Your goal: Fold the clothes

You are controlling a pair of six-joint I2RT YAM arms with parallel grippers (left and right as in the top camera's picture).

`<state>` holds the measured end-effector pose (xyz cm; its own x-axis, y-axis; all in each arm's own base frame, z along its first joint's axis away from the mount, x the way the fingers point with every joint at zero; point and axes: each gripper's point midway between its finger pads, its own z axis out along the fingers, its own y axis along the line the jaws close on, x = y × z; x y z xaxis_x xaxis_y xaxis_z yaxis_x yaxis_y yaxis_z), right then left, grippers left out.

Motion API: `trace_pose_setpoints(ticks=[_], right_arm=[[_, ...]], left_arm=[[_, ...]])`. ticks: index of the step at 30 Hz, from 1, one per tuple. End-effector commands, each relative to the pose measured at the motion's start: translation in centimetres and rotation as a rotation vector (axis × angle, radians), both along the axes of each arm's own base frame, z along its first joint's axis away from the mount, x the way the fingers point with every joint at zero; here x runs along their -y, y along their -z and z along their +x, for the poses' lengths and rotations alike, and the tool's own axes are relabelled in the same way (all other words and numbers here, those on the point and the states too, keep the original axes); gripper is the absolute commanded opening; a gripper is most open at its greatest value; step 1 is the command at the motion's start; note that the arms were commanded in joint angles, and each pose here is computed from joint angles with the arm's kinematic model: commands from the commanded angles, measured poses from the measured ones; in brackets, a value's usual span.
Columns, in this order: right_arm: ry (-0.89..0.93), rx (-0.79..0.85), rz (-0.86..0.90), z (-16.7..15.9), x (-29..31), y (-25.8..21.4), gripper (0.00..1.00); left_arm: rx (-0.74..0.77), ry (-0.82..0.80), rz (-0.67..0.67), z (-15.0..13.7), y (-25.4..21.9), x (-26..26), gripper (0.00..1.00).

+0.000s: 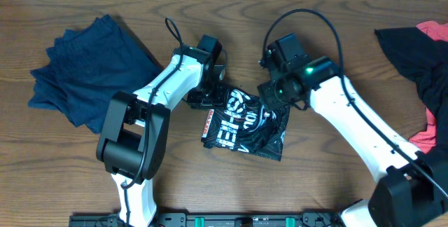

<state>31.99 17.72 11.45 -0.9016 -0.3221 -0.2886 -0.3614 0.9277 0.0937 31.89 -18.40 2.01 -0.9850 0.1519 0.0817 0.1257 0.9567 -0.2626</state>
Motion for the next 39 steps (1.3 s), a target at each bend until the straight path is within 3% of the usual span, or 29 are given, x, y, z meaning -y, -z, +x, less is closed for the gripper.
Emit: trace_pose_setpoints(ticks=[1, 5, 7, 9, 13, 17, 21, 26, 29, 32, 37, 39], right_arm=[[-0.02, -0.034, -0.099, 0.3, 0.6, 2.7, 0.61], [0.035, -0.078, -0.171, 0.5, 1.6, 5.2, 0.54], [0.036, -0.09, -0.19, 0.6, 1.8, 6.0, 0.39], [0.048, -0.086, -0.226, 0.9, 2.4, 6.6, 0.16], [0.173, -0.027, -0.332, 2.2, 5.3, 6.3, 0.06], [0.332, -0.012, -0.452, 2.3, 9.5, 5.7, 0.07], [0.375, -0.04, -0.474, 2.2, 11.5, 5.6, 0.08], [0.341, -0.117, -0.435, 1.2, 11.6, 6.1, 0.27], [0.32, -0.153, -0.426, 0.3, 11.4, 5.9, 0.28], [0.273, -0.178, -0.333, -0.4, 9.5, 5.1, 0.28], [0.039, -0.2, 0.038, -1.8, 1.5, 2.4, 0.3], [-0.008, -0.183, 0.076, -2.0, -0.3, 2.0, 0.34]], left_arm=[[-0.01, -0.003, 0.018, -0.2, 0.4, -0.3, 0.58], [-0.01, -0.003, 0.018, -0.2, 0.4, -0.3, 0.58], [-0.009, -0.003, 0.018, -0.2, 0.4, -0.3, 0.59], [-0.009, -0.003, 0.018, -0.2, 0.4, -0.3, 0.59], [-0.009, -0.003, 0.018, -0.2, 0.4, -0.3, 0.58], [-0.009, -0.003, 0.018, -0.2, 0.4, -0.3, 0.58], [-0.01, -0.004, 0.018, -0.2, 0.4, -0.3, 0.58], [-0.009, -0.004, 0.018, -0.2, 0.4, -0.3, 0.58], [-0.009, -0.003, 0.018, -0.2, 0.4, -0.3, 0.59], [-0.009, -0.003, 0.018, -0.2, 0.4, -0.3, 0.59], [-0.009, -0.003, 0.017, -0.2, 0.4, -0.3, 0.59], [-0.009, -0.003, 0.017, -0.2, 0.4, -0.3, 0.59]])
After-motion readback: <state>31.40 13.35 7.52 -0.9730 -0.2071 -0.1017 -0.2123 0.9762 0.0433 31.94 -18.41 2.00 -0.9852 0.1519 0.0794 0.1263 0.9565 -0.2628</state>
